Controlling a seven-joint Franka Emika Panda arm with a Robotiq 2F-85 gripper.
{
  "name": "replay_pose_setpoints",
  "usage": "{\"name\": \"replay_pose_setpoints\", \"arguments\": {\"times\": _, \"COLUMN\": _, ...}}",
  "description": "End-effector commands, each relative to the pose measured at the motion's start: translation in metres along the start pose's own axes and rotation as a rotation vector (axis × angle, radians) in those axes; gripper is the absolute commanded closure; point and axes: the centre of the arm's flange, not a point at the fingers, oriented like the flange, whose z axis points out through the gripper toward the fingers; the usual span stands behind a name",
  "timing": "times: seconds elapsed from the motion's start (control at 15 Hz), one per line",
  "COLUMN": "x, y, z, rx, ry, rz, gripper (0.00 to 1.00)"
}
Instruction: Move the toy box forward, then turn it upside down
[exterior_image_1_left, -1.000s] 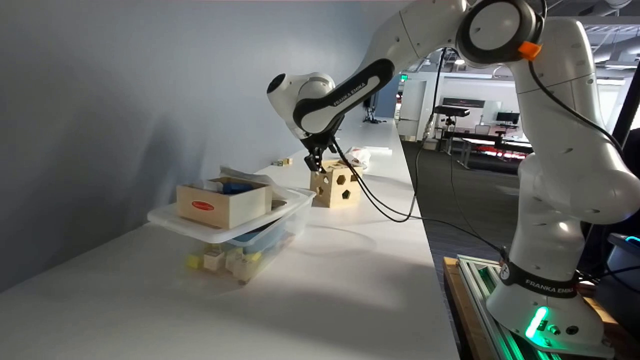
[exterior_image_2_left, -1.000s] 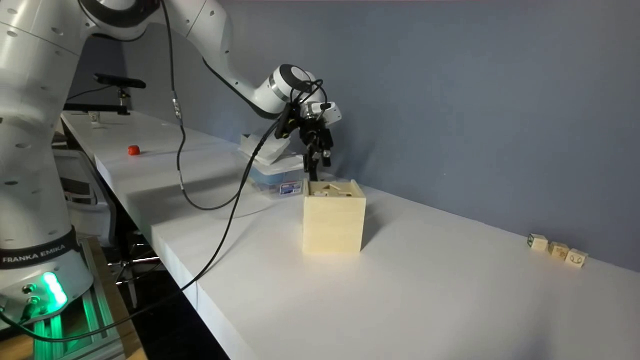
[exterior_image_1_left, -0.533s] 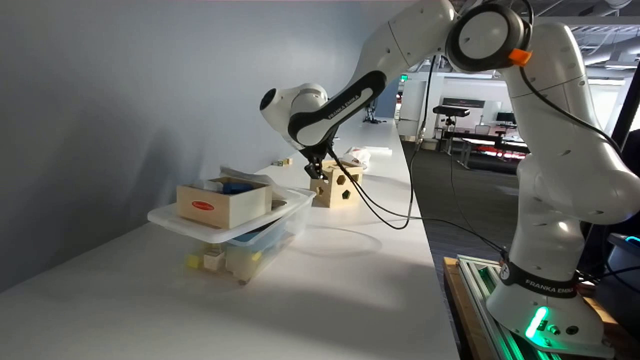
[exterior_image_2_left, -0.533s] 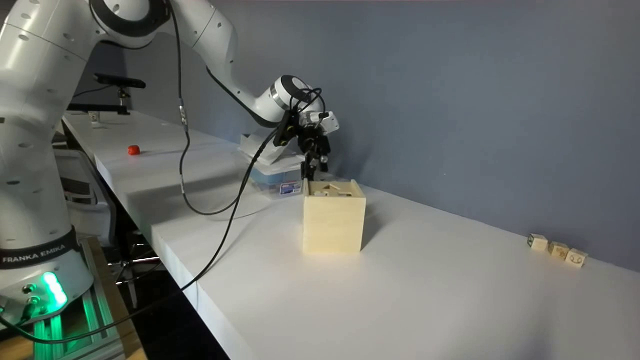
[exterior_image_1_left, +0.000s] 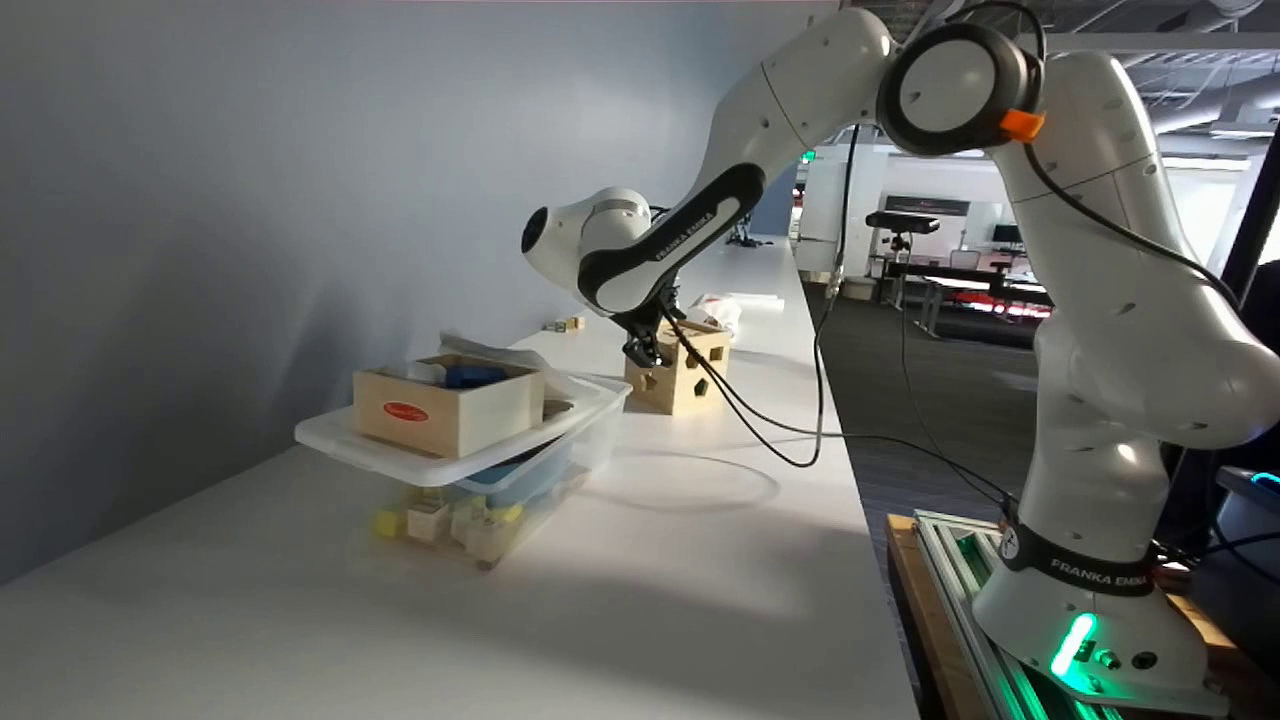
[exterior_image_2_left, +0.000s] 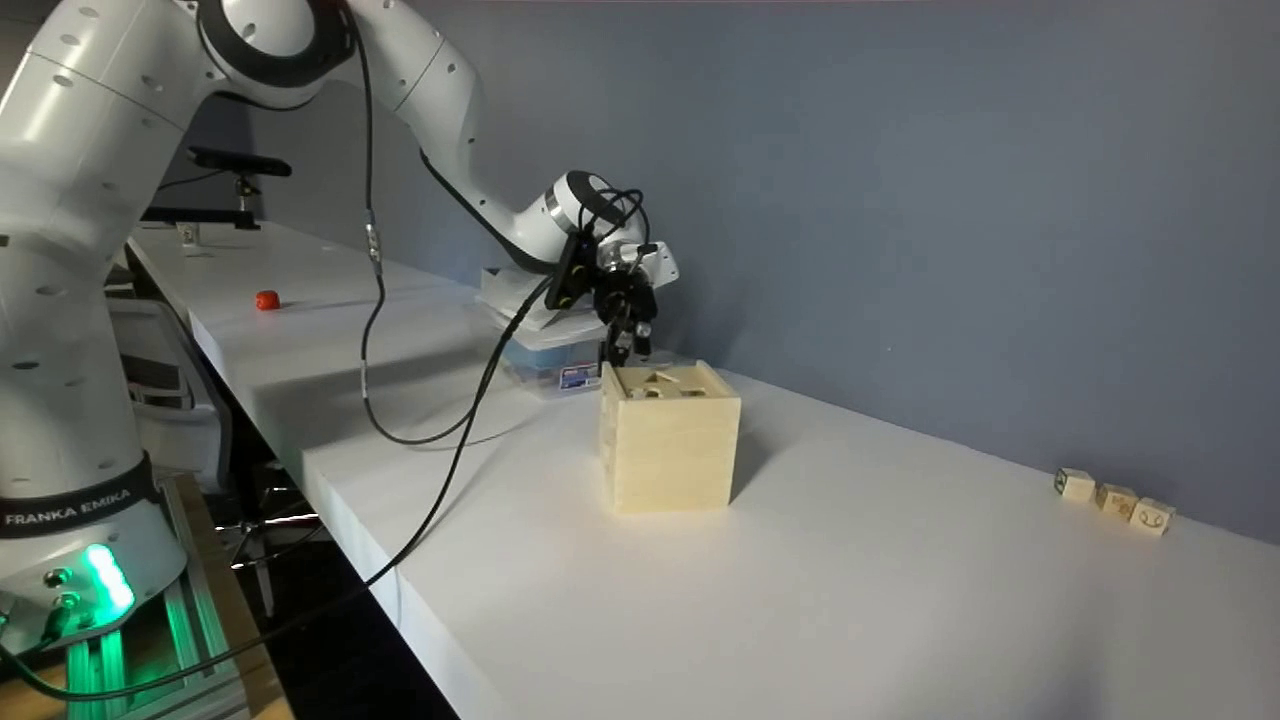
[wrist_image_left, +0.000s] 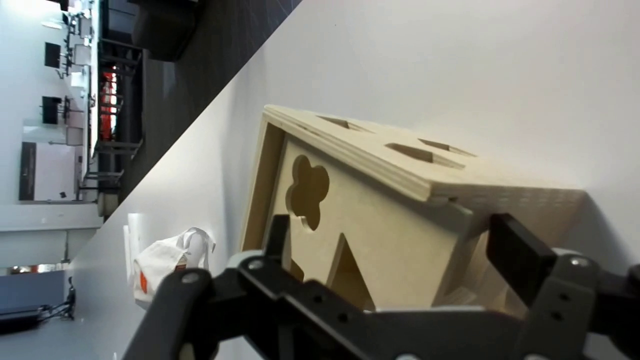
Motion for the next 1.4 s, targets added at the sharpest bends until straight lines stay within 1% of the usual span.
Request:
{"name": "replay_pose_setpoints", "arguments": {"times": 0.0, "x": 0.016, "y": 0.0, "z": -0.003, "rx": -0.05, "ry": 0.008, "rz": 0.022, "gripper": 0.0}}
{"name": "replay_pose_setpoints", "arguments": {"times": 0.2, "x": 0.021, "y": 0.006, "z": -0.01, "rx": -0.061, "ry": 0.026, "rz": 0.034, "gripper": 0.0}}
{"name": "replay_pose_setpoints", "arguments": {"times": 0.33, "x": 0.02, "y": 0.01, "z": -0.007, "rx": -0.067, "ry": 0.02, "rz": 0.035, "gripper": 0.0}}
{"name": "replay_pose_setpoints", "arguments": {"times": 0.6, "x": 0.012, "y": 0.005, "z": 0.004, "rx": -0.078, "ry": -0.013, "rz": 0.001, "gripper": 0.0}}
{"name": "replay_pose_setpoints", "arguments": {"times": 0.93, "x": 0.011, "y": -0.003, "z": 0.015, "rx": -0.09, "ry": -0.041, "rz": -0.017, "gripper": 0.0}}
{"name": "replay_pose_setpoints", "arguments": {"times": 1.2, "x": 0.009, "y": 0.011, "z": 0.024, "rx": -0.101, "ry": -0.078, "rz": 0.0, "gripper": 0.0}}
{"name": "replay_pose_setpoints", "arguments": {"times": 1.33, "x": 0.005, "y": 0.016, "z": 0.027, "rx": -0.112, "ry": -0.094, "rz": -0.014, "gripper": 0.0}}
